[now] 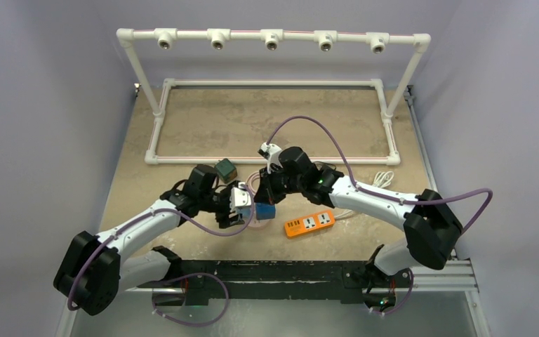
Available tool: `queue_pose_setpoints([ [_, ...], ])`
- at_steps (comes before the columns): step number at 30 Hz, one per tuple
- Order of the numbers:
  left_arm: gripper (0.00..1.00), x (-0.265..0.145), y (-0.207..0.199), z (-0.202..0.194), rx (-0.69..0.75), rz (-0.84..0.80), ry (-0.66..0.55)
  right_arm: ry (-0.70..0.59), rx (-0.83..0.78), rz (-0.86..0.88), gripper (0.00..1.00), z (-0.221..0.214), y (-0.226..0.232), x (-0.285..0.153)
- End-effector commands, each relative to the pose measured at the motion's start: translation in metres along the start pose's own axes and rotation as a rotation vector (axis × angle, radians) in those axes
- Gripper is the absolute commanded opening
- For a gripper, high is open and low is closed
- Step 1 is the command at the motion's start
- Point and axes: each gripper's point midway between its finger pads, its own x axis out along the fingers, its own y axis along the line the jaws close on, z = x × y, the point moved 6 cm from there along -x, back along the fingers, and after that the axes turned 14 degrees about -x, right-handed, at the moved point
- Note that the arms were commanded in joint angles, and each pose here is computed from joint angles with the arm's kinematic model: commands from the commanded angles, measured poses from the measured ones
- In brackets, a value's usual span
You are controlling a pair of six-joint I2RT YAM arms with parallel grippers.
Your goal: Insert the plug
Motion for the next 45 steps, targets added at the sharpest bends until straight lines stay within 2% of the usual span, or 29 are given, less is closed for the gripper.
queue_pose_setpoints([
  [1, 0.61, -0.001, 0.002, 0.015, 0.024, -0.042, -0.035, -0.046, -0.029, 0.001, 0.02, 0.012, 0.004, -0.005],
  [6, 0.52, -0.003, 0.004, 0.023, 0.044, -0.042, -0.051, -0.045, -0.035, 0.006, 0.01, 0.012, 0.005, -0.005],
  [19, 0.45, 0.009, 0.011, 0.021, 0.046, -0.079, -0.029, -0.045, -0.042, 0.026, 0.0, 0.01, 0.005, 0.0],
  [21, 0.5, 0.007, 0.011, 0.026, 0.043, -0.084, -0.034, -0.039, -0.043, 0.02, 0.0, 0.009, 0.004, -0.001],
  [23, 0.6, 0.004, 0.009, 0.026, 0.044, -0.085, -0.027, -0.038, -0.044, 0.015, 0.0, 0.008, 0.004, -0.002],
  [25, 0.61, 0.002, 0.007, 0.025, 0.052, -0.085, -0.019, -0.039, -0.046, 0.015, 0.0, 0.007, 0.003, -0.003],
  [27, 0.67, -0.001, 0.006, 0.025, 0.049, -0.081, -0.012, -0.033, -0.046, 0.014, 0.0, 0.006, 0.003, -0.002],
  [28, 0.79, -0.004, 0.006, 0.026, 0.043, -0.069, -0.011, -0.031, -0.045, 0.011, 0.0, 0.005, 0.003, -0.002],
  [29, 0.86, -0.006, 0.006, 0.028, 0.038, -0.054, -0.011, -0.031, -0.045, 0.009, 0.0, 0.004, 0.002, -0.002],
  [31, 0.9, -0.012, 0.005, 0.029, 0.043, -0.03, -0.008, -0.03, -0.045, 0.007, 0.0, 0.003, 0.002, -0.003],
  [35, 0.86, -0.019, 0.001, 0.032, 0.058, -0.019, -0.022, -0.022, -0.043, 0.005, 0.0, -0.001, 0.001, -0.003],
  [41, 0.71, -0.01, 0.002, 0.032, 0.047, -0.074, -0.02, -0.016, -0.036, -0.007, 0.0, -0.004, 0.0, -0.004],
  [45, 0.69, -0.004, 0.004, 0.027, 0.058, -0.096, 0.005, -0.009, -0.026, -0.017, 0.0, -0.007, 0.0, -0.008],
])
